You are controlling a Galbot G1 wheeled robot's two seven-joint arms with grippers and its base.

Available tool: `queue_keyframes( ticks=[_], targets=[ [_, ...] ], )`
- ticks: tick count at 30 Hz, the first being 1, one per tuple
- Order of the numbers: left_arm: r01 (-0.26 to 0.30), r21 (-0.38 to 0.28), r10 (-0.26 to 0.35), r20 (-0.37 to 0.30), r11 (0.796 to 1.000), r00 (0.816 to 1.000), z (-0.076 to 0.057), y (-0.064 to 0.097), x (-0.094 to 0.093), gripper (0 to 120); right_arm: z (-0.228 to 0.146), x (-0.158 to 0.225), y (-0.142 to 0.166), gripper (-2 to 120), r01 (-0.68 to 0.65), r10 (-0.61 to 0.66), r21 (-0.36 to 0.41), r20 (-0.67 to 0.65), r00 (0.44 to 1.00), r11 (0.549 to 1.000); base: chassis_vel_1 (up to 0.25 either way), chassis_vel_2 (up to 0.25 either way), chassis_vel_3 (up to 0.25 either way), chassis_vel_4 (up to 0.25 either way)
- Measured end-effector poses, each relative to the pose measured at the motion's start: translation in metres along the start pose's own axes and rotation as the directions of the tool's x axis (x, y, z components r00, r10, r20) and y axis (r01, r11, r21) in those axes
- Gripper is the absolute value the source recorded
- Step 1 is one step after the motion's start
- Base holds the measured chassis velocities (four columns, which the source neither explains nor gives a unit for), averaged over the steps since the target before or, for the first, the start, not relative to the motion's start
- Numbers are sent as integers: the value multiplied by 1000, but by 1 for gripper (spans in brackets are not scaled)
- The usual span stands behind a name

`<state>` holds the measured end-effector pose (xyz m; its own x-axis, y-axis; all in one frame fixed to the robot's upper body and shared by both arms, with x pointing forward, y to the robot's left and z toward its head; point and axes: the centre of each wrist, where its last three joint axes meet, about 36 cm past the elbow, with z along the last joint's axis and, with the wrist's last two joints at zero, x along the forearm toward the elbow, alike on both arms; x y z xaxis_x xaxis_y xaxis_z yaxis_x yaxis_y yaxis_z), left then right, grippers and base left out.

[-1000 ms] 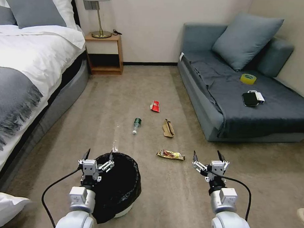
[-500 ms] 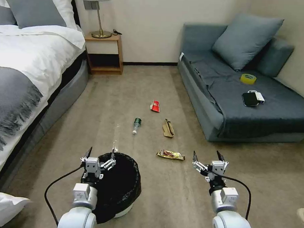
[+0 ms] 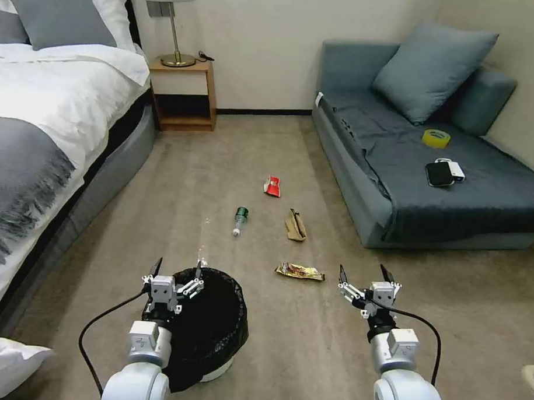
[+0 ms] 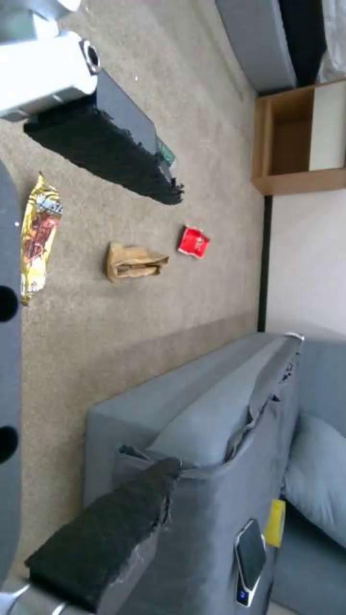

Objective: Pick up the trash bin, then pick up the garbage on the floor and place it into the trash bin.

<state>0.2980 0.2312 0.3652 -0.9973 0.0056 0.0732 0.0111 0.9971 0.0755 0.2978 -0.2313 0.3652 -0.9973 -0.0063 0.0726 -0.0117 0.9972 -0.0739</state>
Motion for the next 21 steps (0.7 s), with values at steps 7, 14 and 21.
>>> queue_keyframes(
  ticks=[7,14,21],
  targets=[
    [0,0,0,0,1000,1000,0,0,0,100,0,0,0,100,0,0,0,0,1000,1000,0,0,0,0],
    [0,0,0,-1,1000,1000,0,0,0,100,0,0,0,100,0,0,0,0,1000,1000,0,0,0,0],
    [7,4,-7,-4,1000,1000,0,0,2,100,0,0,0,100,0,0,1,0,1000,1000,0,0,0,0]
  ],
)
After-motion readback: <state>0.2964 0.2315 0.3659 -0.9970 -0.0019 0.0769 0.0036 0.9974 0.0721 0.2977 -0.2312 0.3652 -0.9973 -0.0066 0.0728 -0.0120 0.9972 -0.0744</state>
